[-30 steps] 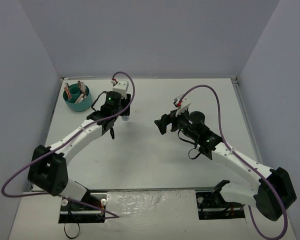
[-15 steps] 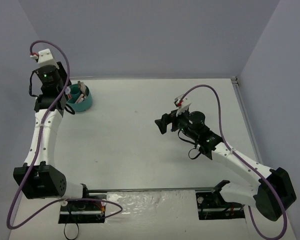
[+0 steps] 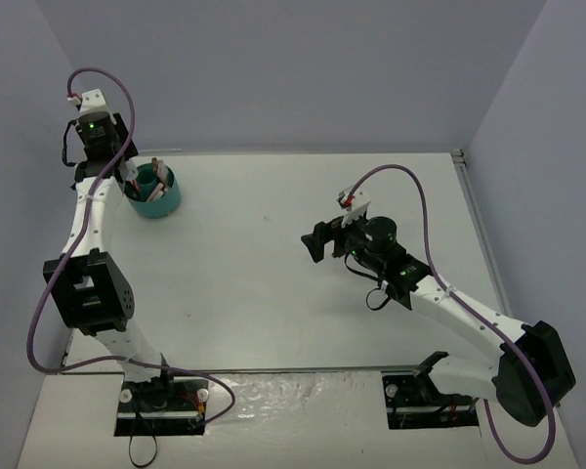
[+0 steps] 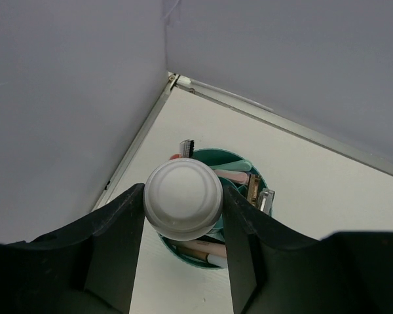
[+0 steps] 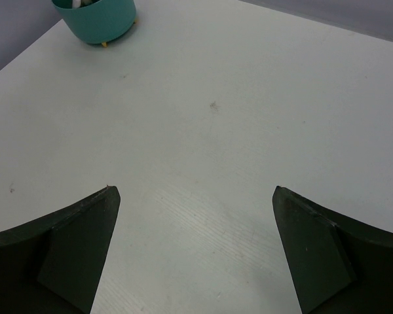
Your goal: Organize the makeup
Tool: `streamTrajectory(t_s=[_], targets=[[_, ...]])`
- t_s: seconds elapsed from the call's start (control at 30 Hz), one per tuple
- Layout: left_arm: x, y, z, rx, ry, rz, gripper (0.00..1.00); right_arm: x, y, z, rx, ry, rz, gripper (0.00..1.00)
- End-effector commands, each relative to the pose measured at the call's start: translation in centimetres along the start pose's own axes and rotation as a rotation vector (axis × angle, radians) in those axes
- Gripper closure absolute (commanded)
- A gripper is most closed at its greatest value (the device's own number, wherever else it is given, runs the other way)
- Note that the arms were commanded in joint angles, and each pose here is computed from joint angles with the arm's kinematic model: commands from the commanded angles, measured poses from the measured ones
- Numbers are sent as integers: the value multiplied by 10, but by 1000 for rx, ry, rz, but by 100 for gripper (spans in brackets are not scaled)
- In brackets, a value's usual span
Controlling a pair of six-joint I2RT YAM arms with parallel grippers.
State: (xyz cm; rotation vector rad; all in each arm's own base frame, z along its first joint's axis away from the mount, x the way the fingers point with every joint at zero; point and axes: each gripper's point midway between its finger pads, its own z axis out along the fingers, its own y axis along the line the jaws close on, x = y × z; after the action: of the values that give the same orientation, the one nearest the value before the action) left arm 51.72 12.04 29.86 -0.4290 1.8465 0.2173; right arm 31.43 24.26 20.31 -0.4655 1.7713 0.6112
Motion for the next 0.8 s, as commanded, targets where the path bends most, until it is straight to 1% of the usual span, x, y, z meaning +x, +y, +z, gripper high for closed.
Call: streamTrajectory(t_s=[0.0, 0.23, 0.3, 0.4, 0.77], targets=[[-78, -14, -6, 69, -214, -37, 100, -30, 3, 5, -14, -98, -8, 0], [-64, -23, 17, 100, -187, -65, 100, -23, 2, 9, -13, -80, -9, 0], [-69, -26, 20, 111, -213, -71, 100, -21, 1, 11, -11, -74, -9, 0], [-61, -27, 25, 117, -204, -70, 100, -19, 0, 12, -11, -68, -8, 0], [-35, -30, 38, 129, -138, -51, 100, -15, 0, 16, -13, -56, -5, 0]])
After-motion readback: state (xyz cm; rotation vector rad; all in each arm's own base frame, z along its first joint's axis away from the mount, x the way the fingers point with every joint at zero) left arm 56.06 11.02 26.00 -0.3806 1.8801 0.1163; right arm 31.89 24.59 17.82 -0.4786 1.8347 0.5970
